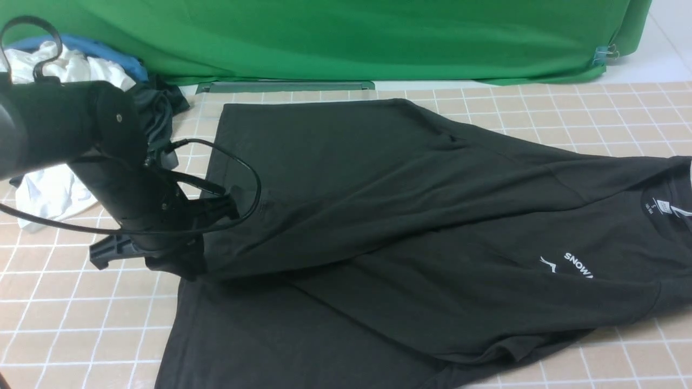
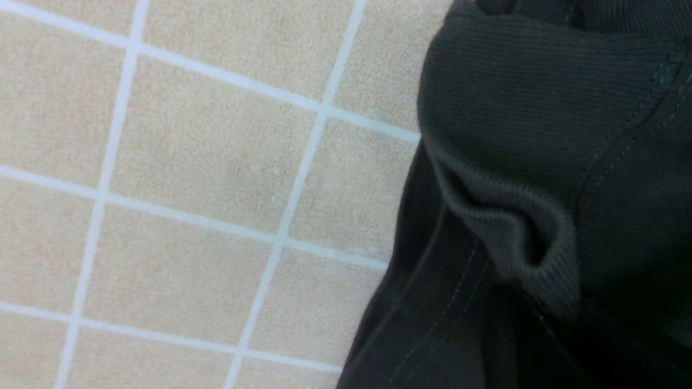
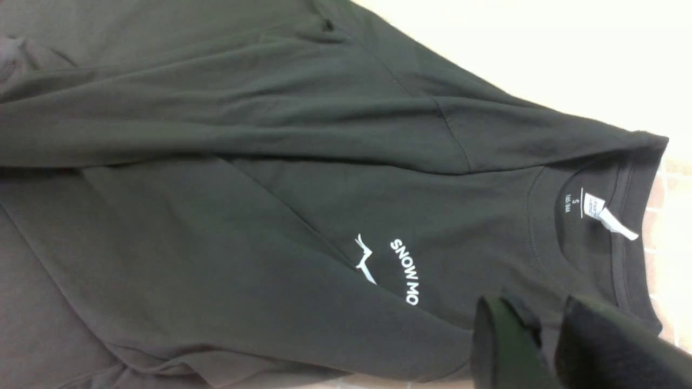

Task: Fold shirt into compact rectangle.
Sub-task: 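Fold the left side of the dark shirt inward over its body with the left gripper, then grasp the near edge of the shirt at its hem and shoulder corners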

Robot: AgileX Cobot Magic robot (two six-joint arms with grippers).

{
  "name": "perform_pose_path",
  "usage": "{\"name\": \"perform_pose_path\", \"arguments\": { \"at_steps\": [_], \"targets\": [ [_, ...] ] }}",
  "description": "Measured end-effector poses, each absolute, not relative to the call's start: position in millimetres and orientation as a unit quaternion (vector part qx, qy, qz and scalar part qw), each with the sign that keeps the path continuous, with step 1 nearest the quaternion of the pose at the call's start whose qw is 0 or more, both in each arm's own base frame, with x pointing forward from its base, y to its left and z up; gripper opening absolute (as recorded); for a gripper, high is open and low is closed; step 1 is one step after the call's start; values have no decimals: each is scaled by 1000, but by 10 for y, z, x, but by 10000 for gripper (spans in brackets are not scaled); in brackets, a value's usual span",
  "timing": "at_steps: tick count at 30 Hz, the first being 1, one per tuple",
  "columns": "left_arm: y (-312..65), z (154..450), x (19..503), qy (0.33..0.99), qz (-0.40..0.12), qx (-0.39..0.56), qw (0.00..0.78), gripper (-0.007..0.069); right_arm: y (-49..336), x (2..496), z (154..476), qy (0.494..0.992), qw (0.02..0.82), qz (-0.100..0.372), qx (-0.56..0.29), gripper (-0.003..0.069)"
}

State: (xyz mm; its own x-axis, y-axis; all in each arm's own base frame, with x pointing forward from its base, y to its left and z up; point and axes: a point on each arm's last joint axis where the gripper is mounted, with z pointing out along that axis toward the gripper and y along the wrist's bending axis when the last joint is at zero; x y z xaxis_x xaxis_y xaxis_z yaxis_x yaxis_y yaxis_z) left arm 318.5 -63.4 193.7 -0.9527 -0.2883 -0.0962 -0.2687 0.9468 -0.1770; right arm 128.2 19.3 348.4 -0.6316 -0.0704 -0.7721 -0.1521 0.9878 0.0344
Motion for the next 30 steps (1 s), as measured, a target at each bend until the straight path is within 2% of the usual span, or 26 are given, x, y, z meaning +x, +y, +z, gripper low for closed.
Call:
{"name": "perform_pose_path", "arguments": {
  "at_steps": [5,9,10,11,12,15,19,23,25,27,30],
  "targets": [
    [-670,1934,3168,983,-101,-147,49,87,193,1282,3484,902,425,48,-62,185],
    [-691,1945,3122,984,-107,-140,20,239,193,1282,3484,902,425,48,-62,186],
    [-691,1954,3126,984,-107,-139,20,239,193,1282,3484,902,425,48,-62,186],
    [-678,1983,3131,986,-97,-133,16,292,193,1282,3484,902,425,48,-62,186],
    [-659,2045,3158,988,-85,-128,16,344,193,1282,3484,902,425,48,-62,186],
    [-643,2216,3235,990,-72,-122,24,435,193,1283,3483,902,425,48,-62,186],
    [-650,2430,3284,990,-74,-117,30,518,199,1333,3448,908,412,48,-62,186],
    [-653,2442,3288,990,-75,-117,30,538,206,1388,3387,919,385,46,-64,186],
    [-652,2369,3299,988,-79,-120,48,525,213,1447,3333,928,365,46,-64,175],
    [-653,2303,3306,987,-84,-124,62,488,218,1492,3300,932,354,45,-64,155],
    [-647,2117,3273,985,-86,-132,70,385,224,1551,3256,937,341,44,-64,118]
  ]
}}
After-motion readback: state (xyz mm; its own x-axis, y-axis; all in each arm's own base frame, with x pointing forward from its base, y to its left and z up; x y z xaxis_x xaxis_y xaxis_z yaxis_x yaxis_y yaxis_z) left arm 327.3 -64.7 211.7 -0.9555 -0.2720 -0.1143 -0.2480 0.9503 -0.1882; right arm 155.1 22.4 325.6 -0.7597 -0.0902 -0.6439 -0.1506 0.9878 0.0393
